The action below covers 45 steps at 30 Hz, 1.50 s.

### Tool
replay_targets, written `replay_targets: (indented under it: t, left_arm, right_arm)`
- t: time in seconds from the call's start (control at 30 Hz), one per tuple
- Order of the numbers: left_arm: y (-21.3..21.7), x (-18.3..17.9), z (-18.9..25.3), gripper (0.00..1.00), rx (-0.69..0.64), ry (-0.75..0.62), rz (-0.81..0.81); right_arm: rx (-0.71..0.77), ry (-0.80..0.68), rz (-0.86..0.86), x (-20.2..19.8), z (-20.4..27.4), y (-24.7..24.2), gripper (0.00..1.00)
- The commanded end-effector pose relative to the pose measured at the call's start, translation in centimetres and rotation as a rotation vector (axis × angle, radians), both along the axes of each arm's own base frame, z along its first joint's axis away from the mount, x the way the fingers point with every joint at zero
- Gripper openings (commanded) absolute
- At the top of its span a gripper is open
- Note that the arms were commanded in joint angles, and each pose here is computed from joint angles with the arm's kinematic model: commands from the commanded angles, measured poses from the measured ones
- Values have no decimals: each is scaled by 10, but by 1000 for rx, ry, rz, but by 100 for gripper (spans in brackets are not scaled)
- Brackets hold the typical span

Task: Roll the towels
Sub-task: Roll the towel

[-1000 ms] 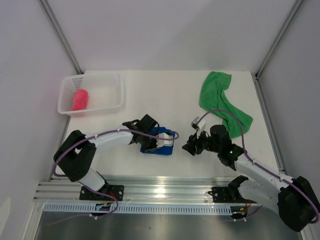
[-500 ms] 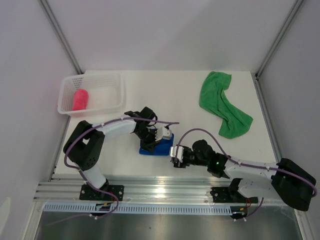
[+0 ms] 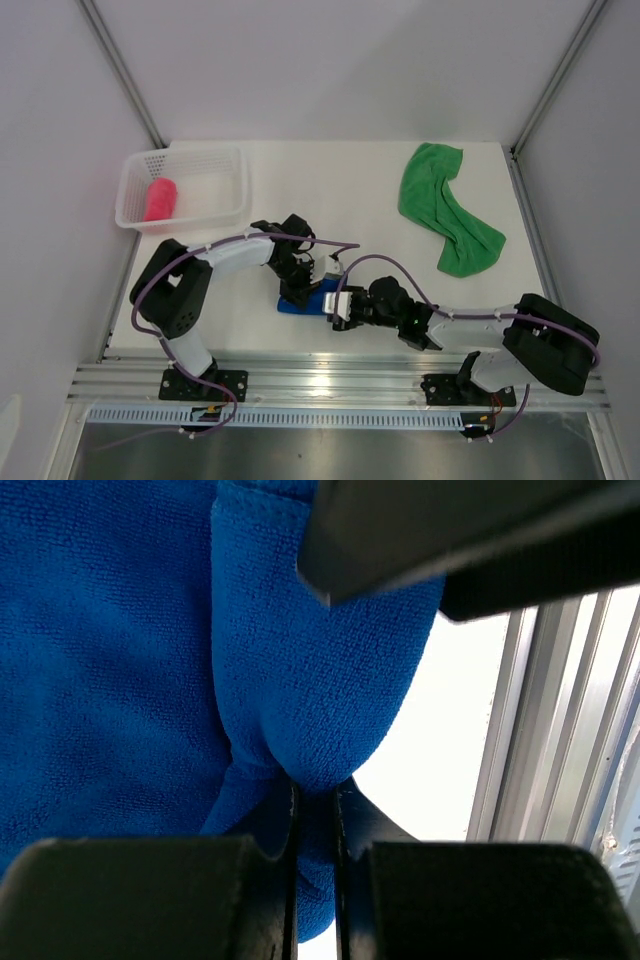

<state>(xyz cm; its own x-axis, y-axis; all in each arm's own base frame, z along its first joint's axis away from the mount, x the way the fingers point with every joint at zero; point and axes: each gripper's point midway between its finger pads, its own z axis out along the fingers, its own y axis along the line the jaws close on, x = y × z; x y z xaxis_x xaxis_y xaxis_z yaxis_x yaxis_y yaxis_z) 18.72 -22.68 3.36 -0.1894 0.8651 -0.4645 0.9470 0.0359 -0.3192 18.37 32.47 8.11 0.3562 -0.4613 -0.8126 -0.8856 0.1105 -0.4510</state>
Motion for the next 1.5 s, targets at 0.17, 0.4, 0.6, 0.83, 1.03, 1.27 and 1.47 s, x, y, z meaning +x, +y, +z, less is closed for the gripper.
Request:
replay_targets:
  t: [0.17, 0.4, 0.6, 0.83, 1.03, 1.27, 1.47]
  left_arm:
    - [12, -24, -10, 1, 58, 122, -11]
    - [13, -27, -9, 1, 56, 135, -10]
    - [12, -28, -6, 5, 44, 146, -2]
    - [18, -27, 0, 31, 34, 149, 24]
    - [26, -17, 18, 42, -16, 98, 90]
    - [41, -17, 31, 45, -55, 12, 160]
    - [41, -14, 36, 50, -120, -112, 196]
  right_arm:
    - [-21, 42, 39, -1, -12, 16, 54]
    - [-85, 70, -42, 5, -30, 4, 52]
    - [-146, 123, -101, 6, -52, -4, 48]
    - [-170, 165, -136, 5, -55, -11, 19]
    - [-139, 257, -173, -2, -52, -11, 0]
    - [-83, 442, -270, -7, -51, -20, 0]
    - [6, 576, -264, -14, -39, -18, 0]
